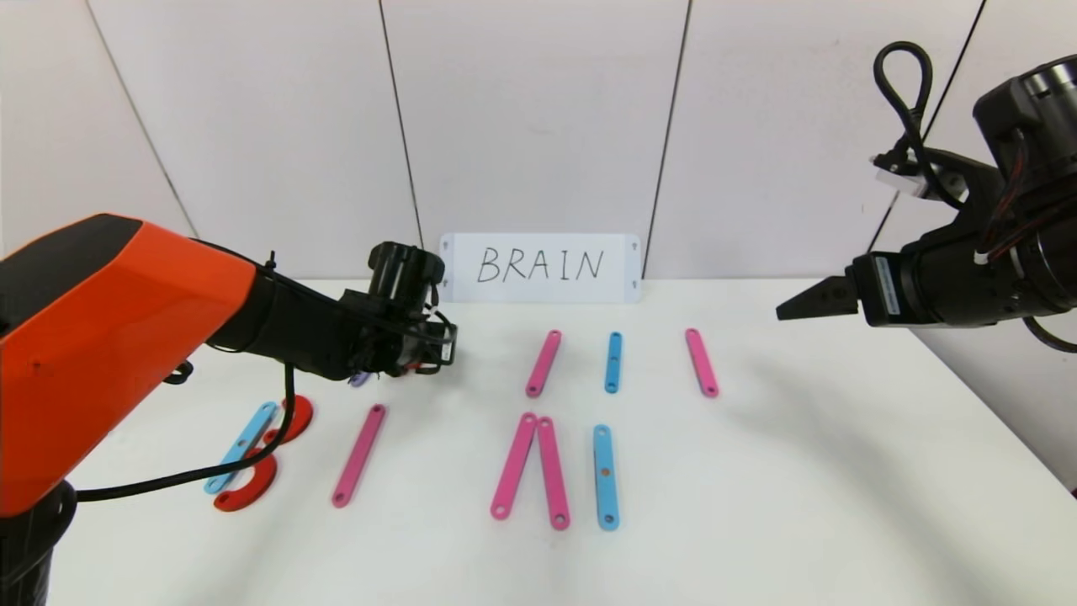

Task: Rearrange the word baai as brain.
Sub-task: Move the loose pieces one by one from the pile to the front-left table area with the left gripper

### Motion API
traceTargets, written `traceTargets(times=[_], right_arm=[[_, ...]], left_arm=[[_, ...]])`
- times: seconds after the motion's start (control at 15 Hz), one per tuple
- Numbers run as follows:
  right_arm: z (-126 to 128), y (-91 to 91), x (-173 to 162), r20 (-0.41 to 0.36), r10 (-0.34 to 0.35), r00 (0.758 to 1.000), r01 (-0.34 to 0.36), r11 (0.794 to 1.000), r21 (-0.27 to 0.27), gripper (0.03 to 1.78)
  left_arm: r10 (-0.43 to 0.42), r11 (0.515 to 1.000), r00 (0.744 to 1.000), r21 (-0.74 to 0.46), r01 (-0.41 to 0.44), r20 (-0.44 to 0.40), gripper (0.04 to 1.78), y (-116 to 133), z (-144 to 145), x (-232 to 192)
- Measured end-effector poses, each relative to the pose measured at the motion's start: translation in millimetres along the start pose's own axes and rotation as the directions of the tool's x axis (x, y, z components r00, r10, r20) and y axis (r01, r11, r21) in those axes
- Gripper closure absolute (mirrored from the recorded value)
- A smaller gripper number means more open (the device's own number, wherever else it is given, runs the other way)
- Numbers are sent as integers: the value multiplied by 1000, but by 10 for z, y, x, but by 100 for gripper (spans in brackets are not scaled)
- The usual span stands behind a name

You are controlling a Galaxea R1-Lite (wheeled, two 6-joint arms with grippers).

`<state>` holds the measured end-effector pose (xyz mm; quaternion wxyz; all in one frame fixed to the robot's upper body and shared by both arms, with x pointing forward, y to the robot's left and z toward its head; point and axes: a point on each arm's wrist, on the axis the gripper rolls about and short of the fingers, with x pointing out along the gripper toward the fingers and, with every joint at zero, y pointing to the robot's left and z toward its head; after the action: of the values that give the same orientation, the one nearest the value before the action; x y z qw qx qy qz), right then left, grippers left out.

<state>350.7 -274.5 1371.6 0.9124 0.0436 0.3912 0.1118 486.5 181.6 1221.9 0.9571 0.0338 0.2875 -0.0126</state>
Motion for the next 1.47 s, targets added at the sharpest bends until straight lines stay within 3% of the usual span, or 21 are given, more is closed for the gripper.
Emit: traceTargets(times=[1.07,1.27,1.47], right_arm=[[-8,10,12,-4,3,1000,-3,1000,-3,8],[-8,9,12,-4,2,1000,-2,1000,-3,8],[-8,10,12,-4,3,1000,-3,1000,-3,8]], left_arm=[[37,999,999,2,-37,-28,177,-8,-36,50],[37,999,999,3,-37,-26,161,-13,-34,47],[65,998,997,-1,-65,-30,121,-7,-57,44]])
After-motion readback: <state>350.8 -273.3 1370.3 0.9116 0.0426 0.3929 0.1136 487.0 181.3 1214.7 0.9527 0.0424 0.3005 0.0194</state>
